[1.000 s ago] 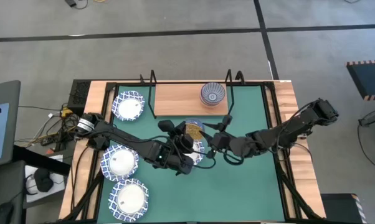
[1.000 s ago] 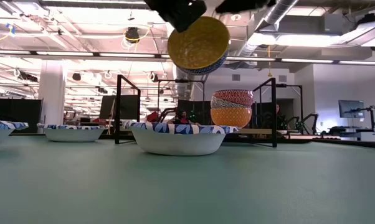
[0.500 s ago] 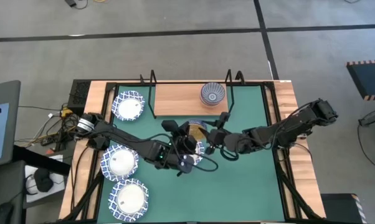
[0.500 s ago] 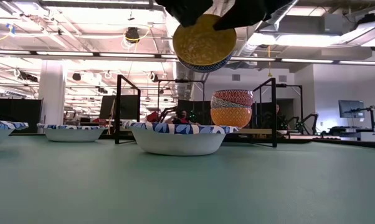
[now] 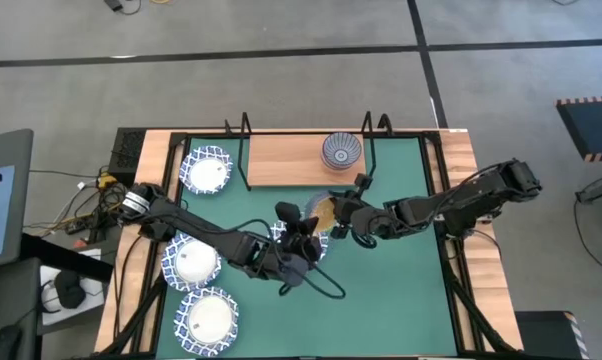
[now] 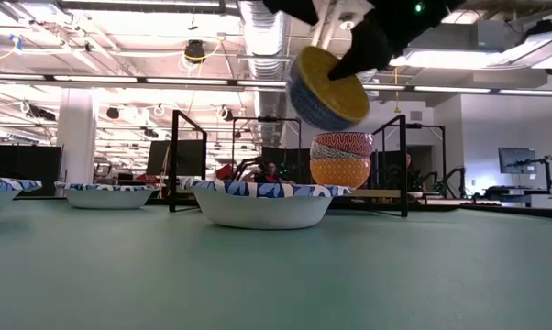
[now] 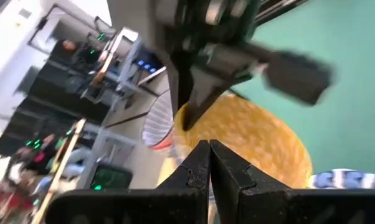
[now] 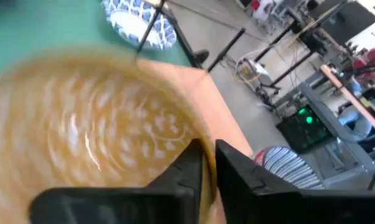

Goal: Place and stack bowls onto a shelf
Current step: Stack the yellow patterned bowl on top of the blue patterned bowl

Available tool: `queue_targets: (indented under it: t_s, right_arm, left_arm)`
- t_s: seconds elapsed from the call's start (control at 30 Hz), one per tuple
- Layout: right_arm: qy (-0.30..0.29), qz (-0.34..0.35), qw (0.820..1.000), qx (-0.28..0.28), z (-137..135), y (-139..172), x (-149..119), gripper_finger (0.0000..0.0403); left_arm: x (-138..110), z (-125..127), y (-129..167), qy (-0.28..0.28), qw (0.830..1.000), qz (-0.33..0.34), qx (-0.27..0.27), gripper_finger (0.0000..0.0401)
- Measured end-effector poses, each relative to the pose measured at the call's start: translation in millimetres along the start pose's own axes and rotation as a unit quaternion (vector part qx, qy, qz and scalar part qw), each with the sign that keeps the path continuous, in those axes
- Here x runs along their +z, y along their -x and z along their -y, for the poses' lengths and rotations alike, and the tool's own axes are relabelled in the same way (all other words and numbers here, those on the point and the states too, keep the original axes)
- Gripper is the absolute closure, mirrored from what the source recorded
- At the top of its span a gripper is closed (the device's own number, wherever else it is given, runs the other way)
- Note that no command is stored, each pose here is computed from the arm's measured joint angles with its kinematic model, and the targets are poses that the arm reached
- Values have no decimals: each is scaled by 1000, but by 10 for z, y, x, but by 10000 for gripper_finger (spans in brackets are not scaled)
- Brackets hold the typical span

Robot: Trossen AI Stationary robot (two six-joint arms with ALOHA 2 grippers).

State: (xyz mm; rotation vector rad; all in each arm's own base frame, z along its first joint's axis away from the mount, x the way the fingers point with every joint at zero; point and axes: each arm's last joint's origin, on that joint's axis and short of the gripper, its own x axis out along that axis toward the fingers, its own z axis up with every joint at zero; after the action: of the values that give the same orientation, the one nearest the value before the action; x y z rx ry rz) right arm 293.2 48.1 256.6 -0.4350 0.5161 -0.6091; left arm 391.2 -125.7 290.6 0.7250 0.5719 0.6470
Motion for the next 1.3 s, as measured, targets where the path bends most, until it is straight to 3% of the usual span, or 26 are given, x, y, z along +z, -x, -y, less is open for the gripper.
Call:
queue_targets:
  t_s: [0.13, 0.33, 0.4, 0.5, 0.6, 0.73, 0.83, 1.03, 1.3]
  right_arm:
    - [-10, -4, 1000, -5, 30, -28, -1, 364]
    - [-15, -12, 999, -37, 286, -172, 119, 364]
    - [-24, -26, 998, -61, 517, -256, 220, 364]
    - [-55, -61, 994, -66, 981, -394, 332, 364]
    - [-143, -79, 986, -42, 1506, -540, 399, 364]
    - [-244, -135, 960, -29, 2086, -690, 228, 364]
    - [-298, -190, 935, -14, 2339, -806, -27, 364]
    - [-333, -271, 901, 55, 2458, -987, -379, 364]
    - [-322, -308, 887, 125, 2290, -1285, -550, 364]
  left_arm:
    - [6, -3, -8, 3, 1000, 3, -5, 401]
    - [-12, -17, 23, -4, 999, -17, 49, 401]
    - [-22, -18, 60, -7, 999, -18, 47, 400]
    - [-43, 17, 89, 19, 1000, -10, -6, 400]
    - [-104, 59, 90, 24, 998, -20, -48, 400]
    - [-196, 50, -9, 19, 998, -42, -36, 400]
    - [-241, 27, -75, 21, 998, -56, -36, 400]
    - [-312, -5, -154, 32, 995, -80, -53, 399]
    - [-323, -16, -175, 39, 994, -84, -52, 399]
